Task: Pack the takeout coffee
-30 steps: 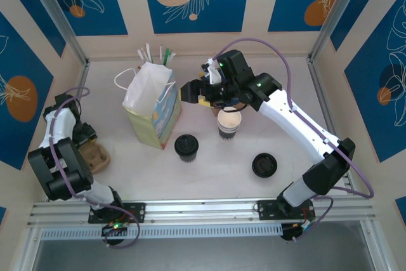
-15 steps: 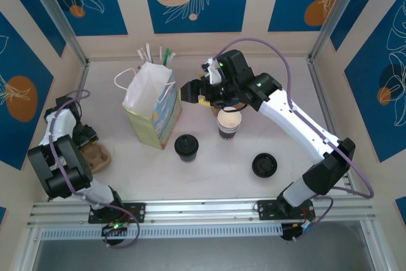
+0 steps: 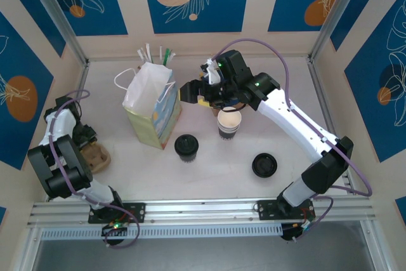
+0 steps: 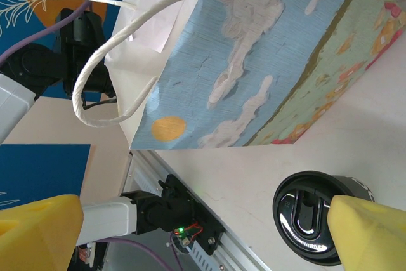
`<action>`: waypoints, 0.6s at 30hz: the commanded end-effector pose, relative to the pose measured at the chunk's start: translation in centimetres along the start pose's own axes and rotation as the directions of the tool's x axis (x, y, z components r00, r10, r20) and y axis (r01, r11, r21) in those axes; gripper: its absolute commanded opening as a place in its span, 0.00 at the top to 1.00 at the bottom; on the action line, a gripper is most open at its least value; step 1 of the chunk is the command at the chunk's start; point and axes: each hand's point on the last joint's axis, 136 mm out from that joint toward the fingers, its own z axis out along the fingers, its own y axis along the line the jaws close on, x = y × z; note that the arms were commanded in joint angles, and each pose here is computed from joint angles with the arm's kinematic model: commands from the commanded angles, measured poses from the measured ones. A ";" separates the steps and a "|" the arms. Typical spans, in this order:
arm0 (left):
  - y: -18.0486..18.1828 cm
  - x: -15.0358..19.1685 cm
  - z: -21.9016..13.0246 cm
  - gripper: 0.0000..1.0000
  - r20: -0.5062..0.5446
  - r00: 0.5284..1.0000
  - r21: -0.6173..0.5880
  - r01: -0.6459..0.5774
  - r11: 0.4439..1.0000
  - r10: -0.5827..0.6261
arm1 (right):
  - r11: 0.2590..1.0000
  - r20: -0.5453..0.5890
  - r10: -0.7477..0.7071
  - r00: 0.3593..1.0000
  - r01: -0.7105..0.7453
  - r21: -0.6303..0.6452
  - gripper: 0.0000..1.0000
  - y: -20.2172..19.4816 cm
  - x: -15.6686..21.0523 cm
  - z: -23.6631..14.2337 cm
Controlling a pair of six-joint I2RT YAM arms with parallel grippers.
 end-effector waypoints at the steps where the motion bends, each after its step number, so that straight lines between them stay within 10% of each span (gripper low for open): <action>1: 0.3 0.8 0.0 0.63 -0.022 1.000 0.006 0.015 1.000 -0.015 | 1.000 0.002 -0.009 1.000 0.009 -0.022 0.01 0.5 -0.4 -0.1; 18: 0.6 0.8 -1.8 0.62 0.000 1.000 0.014 0.029 0.999 -0.029 | 1.000 0.005 -0.007 1.000 0.007 -0.020 0.01 0.4 -0.2 -0.2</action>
